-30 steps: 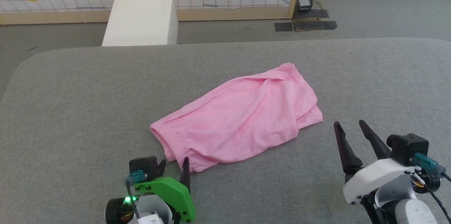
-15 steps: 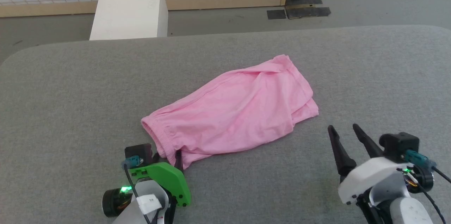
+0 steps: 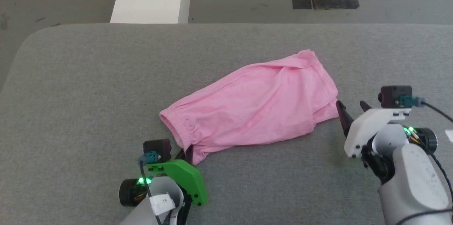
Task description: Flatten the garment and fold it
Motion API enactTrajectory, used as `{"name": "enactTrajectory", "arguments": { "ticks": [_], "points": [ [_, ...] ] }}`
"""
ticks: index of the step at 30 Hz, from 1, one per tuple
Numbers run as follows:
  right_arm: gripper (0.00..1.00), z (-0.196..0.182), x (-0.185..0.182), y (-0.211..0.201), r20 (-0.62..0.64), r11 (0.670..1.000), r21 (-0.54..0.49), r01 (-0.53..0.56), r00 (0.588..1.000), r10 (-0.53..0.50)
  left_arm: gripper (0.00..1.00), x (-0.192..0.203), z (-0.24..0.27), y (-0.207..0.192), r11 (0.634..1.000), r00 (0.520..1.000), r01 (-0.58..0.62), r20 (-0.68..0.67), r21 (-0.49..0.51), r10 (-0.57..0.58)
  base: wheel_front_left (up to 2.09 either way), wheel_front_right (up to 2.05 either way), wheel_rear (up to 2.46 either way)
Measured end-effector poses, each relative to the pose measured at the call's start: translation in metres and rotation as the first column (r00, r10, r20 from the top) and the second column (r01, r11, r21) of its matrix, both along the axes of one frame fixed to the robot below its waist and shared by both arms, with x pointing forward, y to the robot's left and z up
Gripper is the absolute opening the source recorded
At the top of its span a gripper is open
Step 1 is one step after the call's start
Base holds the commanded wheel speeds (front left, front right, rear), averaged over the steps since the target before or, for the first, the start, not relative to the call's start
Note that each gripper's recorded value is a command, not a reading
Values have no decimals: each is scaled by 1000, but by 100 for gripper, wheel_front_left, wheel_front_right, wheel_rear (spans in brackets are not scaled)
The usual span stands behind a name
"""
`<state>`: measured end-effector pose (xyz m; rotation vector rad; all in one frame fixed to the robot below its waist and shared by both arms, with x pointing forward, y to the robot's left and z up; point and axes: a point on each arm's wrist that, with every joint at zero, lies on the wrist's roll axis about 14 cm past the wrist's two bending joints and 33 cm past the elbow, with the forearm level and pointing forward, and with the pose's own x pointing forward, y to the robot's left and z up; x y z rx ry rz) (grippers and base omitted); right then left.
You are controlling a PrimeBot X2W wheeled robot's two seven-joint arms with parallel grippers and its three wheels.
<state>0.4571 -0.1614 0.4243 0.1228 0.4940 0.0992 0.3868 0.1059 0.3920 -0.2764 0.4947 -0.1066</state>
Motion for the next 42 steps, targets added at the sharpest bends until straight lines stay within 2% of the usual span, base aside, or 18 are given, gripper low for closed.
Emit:
{"name": "enactTrajectory", "arguments": {
  "ticks": [6, 10, 11, 12, 13, 14, 15, 21, 29, 37, 41, 42],
  "points": [
    [100, -30, 16, 13, -179, 999, -8, -41, 983, 38, 0, 5, -3, 3, 1000, 1000, 0, 0, -2, 0, 0, 0, 0],
    [98, -45, 24, 20, -266, 994, -60, -90, 961, 71, 0, 10, -5, 4, 1000, 1000, -3, 0, -8, 3, 0, 0, 0],
    [81, -49, 23, 21, -289, 992, -74, -102, 954, 77, 0, 11, -6, 4, 1000, 1000, -4, 1, -9, 4, 0, 0, 0],
    [42, -51, 24, 22, -306, 989, -89, -116, 948, 84, 0, 12, -6, 4, 1000, 1000, -6, 2, -10, 6, 0, 0, 0],
    [32, -52, 25, 23, -320, 987, -100, -128, 943, 90, 0, 11, -7, 5, 1000, 1000, -7, 0, -10, 7, 0, 0, 0],
    [2, -52, 26, 24, -329, 983, -115, -141, 939, 96, 0, 11, -7, 5, 1000, 1000, -7, 0, -11, 7, 0, 0, 0],
    [0, -51, 26, 25, -331, 982, -122, -147, 938, 99, 0, 11, -7, 5, 1000, 1000, -5, 2, -12, 5, 0, 0, 0],
    [0, -39, 10, 26, -293, 983, -110, -146, 950, 109, 0, 8, 2, 6, 1000, 1000, 23, 20, 0, -23, 0, 0, 0],
    [0, -8, -46, 15, -179, 996, -18, -87, 980, 83, 0, -14, 18, 10, 992, 992, 124, 17, 39, -124, 0, 0, 0],
    [0, -23, -132, -12, -251, 998, 64, 18, 968, -1, 0, -49, 17, -1, 971, 967, 239, -95, 6, -237, 0, 0, 0],
    [0, -39, -158, -20, -298, 995, 78, 63, 954, -37, 0, -71, 2, -11, 958, 940, 286, -189, -14, -284, 0, 0, 0],
    [0, -41, -160, -21, -299, 994, 82, 72, 953, -45, 11, -73, 1, -12, 957, 938, 291, -196, -14, -288, 0, 0, 0]
  ]
}}
